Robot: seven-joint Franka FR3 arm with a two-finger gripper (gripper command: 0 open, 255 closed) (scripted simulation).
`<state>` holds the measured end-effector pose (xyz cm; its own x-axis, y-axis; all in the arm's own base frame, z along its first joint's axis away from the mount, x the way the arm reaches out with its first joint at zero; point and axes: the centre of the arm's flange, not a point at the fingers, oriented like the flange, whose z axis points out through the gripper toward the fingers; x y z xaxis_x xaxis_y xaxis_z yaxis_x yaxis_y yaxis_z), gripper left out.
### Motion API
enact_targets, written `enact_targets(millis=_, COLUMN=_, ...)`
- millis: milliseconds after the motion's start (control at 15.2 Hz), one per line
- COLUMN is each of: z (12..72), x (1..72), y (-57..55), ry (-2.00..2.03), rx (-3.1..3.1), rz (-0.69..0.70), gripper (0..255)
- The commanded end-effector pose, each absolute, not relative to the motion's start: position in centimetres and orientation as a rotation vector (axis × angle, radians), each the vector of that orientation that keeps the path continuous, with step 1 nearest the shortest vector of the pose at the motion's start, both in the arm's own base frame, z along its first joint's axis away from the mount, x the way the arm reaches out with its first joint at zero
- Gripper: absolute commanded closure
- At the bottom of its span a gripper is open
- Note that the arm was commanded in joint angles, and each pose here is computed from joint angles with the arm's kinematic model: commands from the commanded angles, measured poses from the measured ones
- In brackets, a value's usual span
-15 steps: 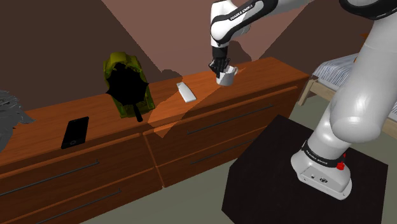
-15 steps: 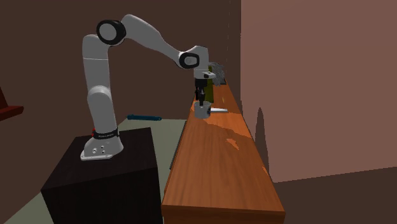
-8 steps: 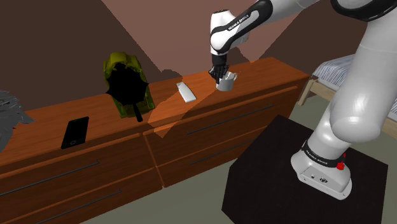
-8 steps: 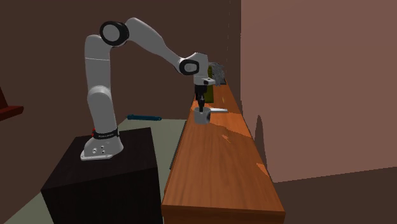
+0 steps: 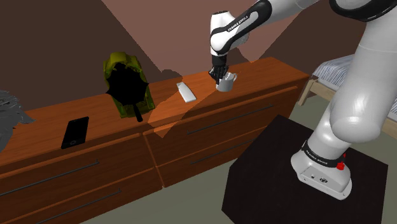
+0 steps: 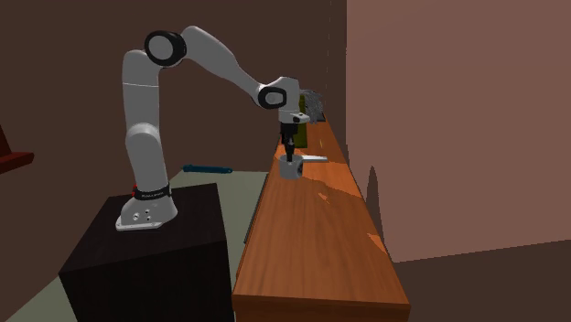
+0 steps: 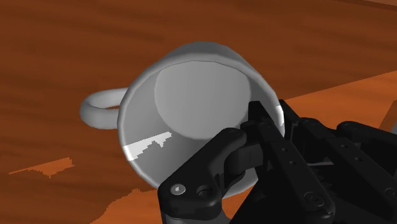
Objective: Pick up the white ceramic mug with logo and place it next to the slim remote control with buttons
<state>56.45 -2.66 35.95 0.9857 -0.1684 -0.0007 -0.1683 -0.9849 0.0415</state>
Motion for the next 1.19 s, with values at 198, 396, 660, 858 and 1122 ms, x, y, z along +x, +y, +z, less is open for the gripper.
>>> enact_targets(millis=198, z=36.0, x=56.5, y=-2.7, ry=-0.262, rx=3.089, rz=-0.006, gripper=0)
enact_targets(millis=396, z=37.3, x=56.5, y=-2.6, ry=-0.262, rx=3.089, rz=-0.006, gripper=0)
enact_targets(millis=660, z=41.0, x=56.5, y=-2.5, ry=-0.262, rx=3.089, rz=-0.006, gripper=0)
enact_targets(millis=858, z=41.0, x=56.5, y=-2.5, ry=-0.262, rx=3.089, rz=-0.006, gripper=0)
enact_targets(millis=1122, z=41.0, x=56.5, y=-2.5, ry=-0.262, rx=3.089, rz=-0.006, gripper=0)
